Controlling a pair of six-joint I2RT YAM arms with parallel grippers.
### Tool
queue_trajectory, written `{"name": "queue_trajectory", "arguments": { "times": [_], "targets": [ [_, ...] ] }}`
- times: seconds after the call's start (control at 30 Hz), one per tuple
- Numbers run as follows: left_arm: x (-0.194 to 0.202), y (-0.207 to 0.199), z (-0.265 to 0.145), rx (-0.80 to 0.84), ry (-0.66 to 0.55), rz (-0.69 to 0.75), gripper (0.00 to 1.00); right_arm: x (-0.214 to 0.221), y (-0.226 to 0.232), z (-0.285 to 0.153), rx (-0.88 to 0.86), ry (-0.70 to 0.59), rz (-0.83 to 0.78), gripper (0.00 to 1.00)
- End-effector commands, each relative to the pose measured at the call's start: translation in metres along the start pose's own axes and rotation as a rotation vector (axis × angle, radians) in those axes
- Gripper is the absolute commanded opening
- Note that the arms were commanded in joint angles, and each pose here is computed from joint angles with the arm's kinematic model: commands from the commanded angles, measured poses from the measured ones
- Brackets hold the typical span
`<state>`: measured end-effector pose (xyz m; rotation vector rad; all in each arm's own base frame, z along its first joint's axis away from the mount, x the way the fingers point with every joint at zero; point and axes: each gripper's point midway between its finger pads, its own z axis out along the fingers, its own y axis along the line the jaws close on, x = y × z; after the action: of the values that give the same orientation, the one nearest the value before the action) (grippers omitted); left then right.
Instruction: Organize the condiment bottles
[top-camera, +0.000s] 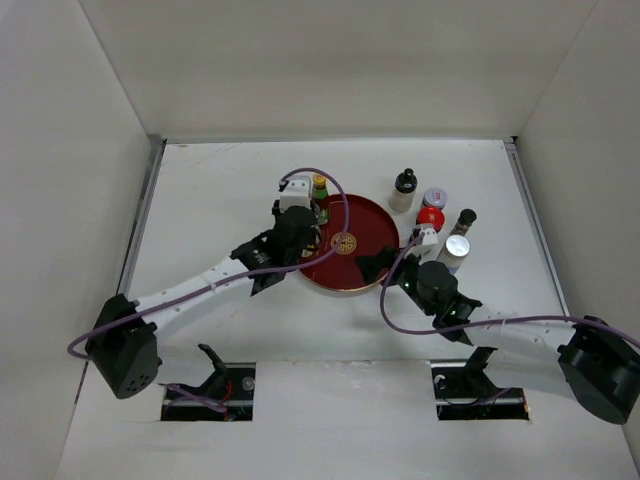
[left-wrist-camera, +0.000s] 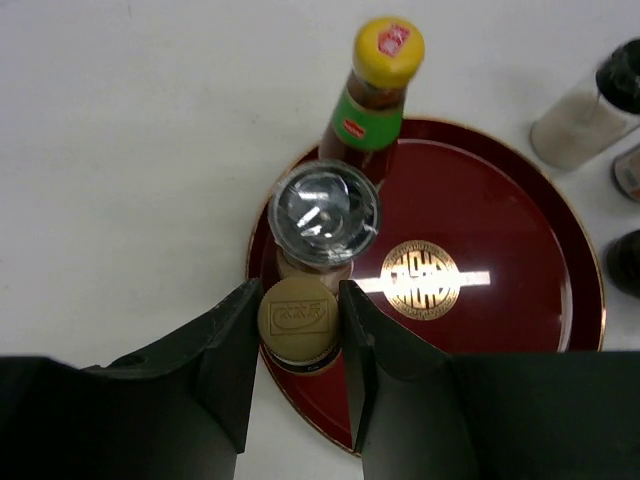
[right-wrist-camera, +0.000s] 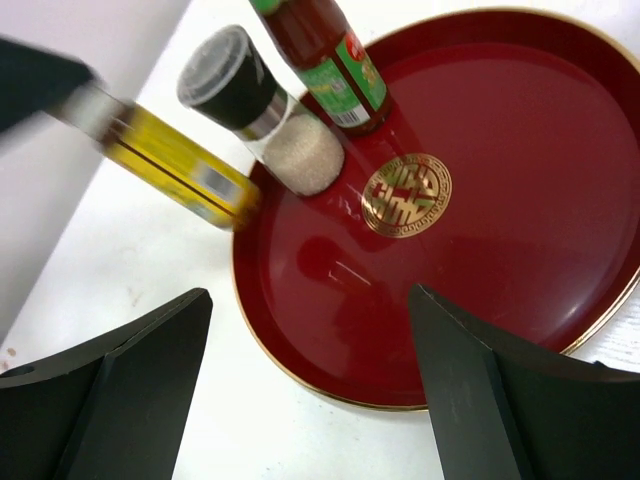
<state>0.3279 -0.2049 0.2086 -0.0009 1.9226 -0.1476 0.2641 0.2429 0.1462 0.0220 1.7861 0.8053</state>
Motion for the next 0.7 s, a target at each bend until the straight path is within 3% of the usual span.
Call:
{"name": "queue_trajectory", "arguments": {
  "times": [0.0, 0.2, 0.33, 0.5, 0.6, 0.67],
  "targets": [
    [-0.003, -0.022, 0.008, 0.043, -0.044, -0.056, 0.20, -0.024, 0.007, -0.003, -0.024, -0.087, 0.032, 0.85],
    [0.033, -0.019, 0.024, 0.036, 0.012, -0.040, 0.23, -0.032, -0.001, -0.007, 0.005, -0.119, 0.033, 0.84],
    [0.052, -0.015, 0.025, 0.038, 0.043, -0.031, 0.33, -0.034, -0.005, -0.007, 0.026, -0.124, 0.025, 0.84],
    [0.043, -0.013, 0.013, 0.076, 0.004, -0.067, 0.71, -0.045, -0.006, -0.008, 0.059, -0.150, 0.015, 0.85],
    [0.024, -0.010, 0.003, 0.097, -0.050, -0.106, 0.86, -0.057, -0.006, -0.007, 0.095, -0.162, 0.009, 0.83],
    [0.012, -0.009, -0.004, 0.116, -0.091, -0.134, 0.92, -0.066, -0.002, -0.005, 0.110, -0.163, -0.003, 0.69]
  ]
}}
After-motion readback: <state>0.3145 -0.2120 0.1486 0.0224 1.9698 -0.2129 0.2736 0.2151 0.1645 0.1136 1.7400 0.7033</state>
